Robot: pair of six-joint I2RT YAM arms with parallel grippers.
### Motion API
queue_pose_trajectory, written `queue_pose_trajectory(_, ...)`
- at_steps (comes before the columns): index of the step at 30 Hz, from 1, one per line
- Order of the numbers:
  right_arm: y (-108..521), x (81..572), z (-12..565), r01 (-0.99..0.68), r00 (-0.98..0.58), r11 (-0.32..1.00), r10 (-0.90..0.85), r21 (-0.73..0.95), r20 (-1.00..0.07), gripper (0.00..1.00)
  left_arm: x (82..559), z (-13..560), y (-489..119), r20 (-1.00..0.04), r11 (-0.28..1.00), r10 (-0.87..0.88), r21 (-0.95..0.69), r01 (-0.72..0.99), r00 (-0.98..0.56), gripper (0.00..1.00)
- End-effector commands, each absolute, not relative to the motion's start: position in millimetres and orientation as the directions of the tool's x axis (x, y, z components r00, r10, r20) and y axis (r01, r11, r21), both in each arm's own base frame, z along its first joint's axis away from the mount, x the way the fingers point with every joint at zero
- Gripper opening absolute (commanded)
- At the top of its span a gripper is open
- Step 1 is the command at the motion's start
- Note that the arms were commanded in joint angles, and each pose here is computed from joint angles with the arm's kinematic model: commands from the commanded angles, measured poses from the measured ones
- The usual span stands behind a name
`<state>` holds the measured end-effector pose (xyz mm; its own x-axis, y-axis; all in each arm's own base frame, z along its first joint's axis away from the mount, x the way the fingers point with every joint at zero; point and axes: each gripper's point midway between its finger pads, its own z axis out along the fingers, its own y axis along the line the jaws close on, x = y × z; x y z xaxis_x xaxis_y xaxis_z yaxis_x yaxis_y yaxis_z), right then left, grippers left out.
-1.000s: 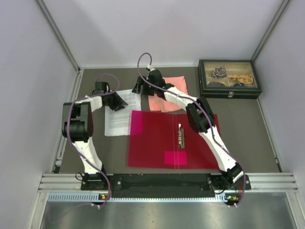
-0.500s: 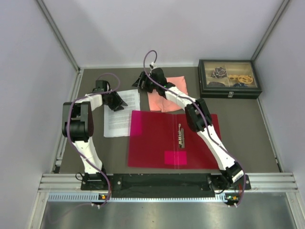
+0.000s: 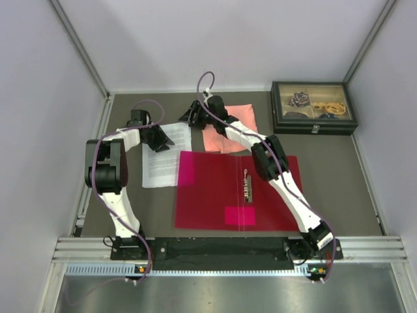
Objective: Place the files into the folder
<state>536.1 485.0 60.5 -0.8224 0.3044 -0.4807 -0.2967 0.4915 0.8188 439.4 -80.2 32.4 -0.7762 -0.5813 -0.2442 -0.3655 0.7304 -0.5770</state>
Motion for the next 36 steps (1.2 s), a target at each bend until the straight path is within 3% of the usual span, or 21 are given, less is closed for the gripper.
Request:
queue_pose_trajectory(1, 497, 529, 71, -0.334, -0.822, 0.424, 0.305, 0.842, -0.480, 0.62, 424, 11, -70, -0.225, 0.767, -0.567, -0.495, -0.408, -0.792, 0.39)
queue_pose_trajectory(6, 499, 530, 86, -0.368, -0.807, 0.371, 0.328, 0.853, -0.491, 0.58, 426, 11, -70, -0.227, 0.769, -0.565, -0.494, -0.407, -0.793, 0.39)
queue_pose_trajectory(11, 498, 531, 91, -0.378, -0.809, 0.338, 0.332, 0.862, -0.485, 0.39, 428, 10, -69, -0.230, 0.773, -0.563, -0.487, -0.407, -0.794, 0.39)
queue_pose_trajectory(18, 500, 526, 98, -0.406, -0.807, 0.315, 0.316, 0.858, -0.499, 0.28, 428, 7, -68, -0.230, 0.775, -0.562, -0.481, -0.410, -0.794, 0.39)
queue_pose_trajectory(30, 507, 492, 72, -0.400, -0.843, 0.389, 0.200, 0.830, -0.500, 0.41, 435, 14, -72, -0.242, 0.771, -0.566, -0.493, -0.402, -0.788, 0.39)
queue_pose_trajectory(34, 507, 489, 70, -0.402, -0.845, 0.387, 0.192, 0.830, -0.499, 0.40, 434, 13, -73, -0.244, 0.773, -0.565, -0.492, -0.402, -0.788, 0.39)
queue_pose_trajectory(36, 509, 492, 77, -0.415, -0.839, 0.373, 0.197, 0.830, -0.508, 0.31, 436, 17, -72, -0.254, 0.774, -0.563, -0.495, -0.394, -0.787, 0.39)
